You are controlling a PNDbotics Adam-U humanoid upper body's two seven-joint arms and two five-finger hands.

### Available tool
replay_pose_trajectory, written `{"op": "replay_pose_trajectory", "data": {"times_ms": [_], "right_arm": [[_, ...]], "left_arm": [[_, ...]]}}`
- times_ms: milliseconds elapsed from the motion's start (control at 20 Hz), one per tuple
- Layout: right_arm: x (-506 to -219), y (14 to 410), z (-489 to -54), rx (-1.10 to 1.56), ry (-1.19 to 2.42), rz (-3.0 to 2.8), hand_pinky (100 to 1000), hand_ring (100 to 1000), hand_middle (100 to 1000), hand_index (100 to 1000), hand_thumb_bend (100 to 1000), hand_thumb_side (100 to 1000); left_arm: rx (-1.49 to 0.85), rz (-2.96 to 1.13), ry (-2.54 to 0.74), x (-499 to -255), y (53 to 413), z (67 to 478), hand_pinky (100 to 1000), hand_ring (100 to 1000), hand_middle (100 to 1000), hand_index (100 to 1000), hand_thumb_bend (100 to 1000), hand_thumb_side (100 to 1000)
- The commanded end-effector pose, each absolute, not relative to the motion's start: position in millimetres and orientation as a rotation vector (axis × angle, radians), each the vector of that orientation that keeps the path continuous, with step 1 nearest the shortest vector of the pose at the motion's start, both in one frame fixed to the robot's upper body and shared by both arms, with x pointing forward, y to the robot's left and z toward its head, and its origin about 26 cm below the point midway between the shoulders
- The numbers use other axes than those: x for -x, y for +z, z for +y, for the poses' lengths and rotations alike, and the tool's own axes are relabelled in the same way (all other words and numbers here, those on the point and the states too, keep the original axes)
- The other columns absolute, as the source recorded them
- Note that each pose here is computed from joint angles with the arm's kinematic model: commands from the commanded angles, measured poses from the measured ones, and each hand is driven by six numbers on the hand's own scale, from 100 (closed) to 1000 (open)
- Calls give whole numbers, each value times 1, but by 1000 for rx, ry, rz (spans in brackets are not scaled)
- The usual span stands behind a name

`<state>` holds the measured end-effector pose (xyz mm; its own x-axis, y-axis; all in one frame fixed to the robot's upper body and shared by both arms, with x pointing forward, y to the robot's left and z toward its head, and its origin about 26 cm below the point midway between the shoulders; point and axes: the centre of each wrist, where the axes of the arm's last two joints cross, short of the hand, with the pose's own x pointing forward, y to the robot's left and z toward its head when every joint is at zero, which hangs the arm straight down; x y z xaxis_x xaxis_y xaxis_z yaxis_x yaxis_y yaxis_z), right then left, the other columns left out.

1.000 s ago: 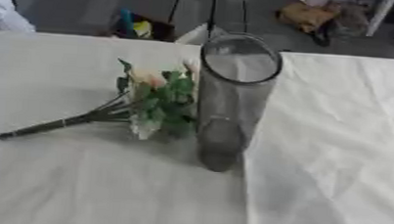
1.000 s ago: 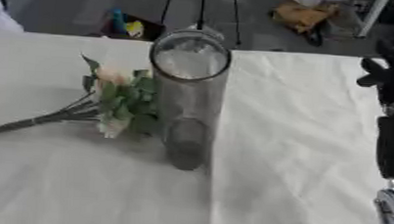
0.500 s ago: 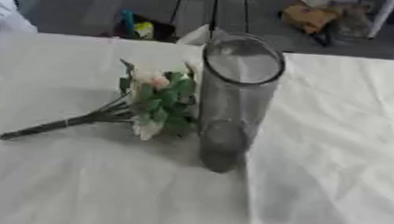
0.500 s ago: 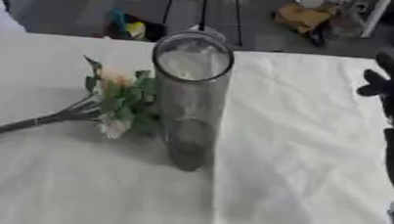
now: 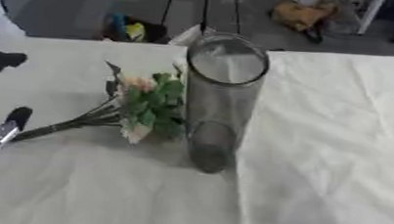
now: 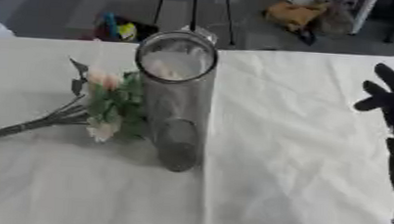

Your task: Arrange flowers into the vase.

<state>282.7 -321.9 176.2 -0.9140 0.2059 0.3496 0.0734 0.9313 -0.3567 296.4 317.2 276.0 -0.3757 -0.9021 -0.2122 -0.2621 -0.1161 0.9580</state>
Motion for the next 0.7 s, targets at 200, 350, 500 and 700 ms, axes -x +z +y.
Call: {"op": "replay_pose_trajectory", "data": {"times_ms": [200, 350, 500, 700], "right_arm": [[-280, 185, -324, 232, 517, -2713, 937, 988, 592, 922, 100, 1000], [-280, 185, -323, 230, 520, -2707, 939, 988, 590, 921, 100, 1000], [-280, 185, -323, 229, 523, -2701, 940, 989, 588, 920, 100, 1000], [-280, 184, -322, 226, 529, -2695, 941, 989, 586, 920, 100, 1000]], "left_arm": [[-1279, -1506, -1621, -314, 288, 325, 761, 816, 847, 1000, 370, 898], [-1268, -1472, -1648, -324, 290, 327, 772, 821, 848, 1000, 415, 917], [-1240, -1441, -1674, -334, 290, 328, 767, 814, 825, 989, 449, 932], [-1143, -1407, -1686, -349, 290, 333, 764, 810, 803, 977, 480, 937]]}}
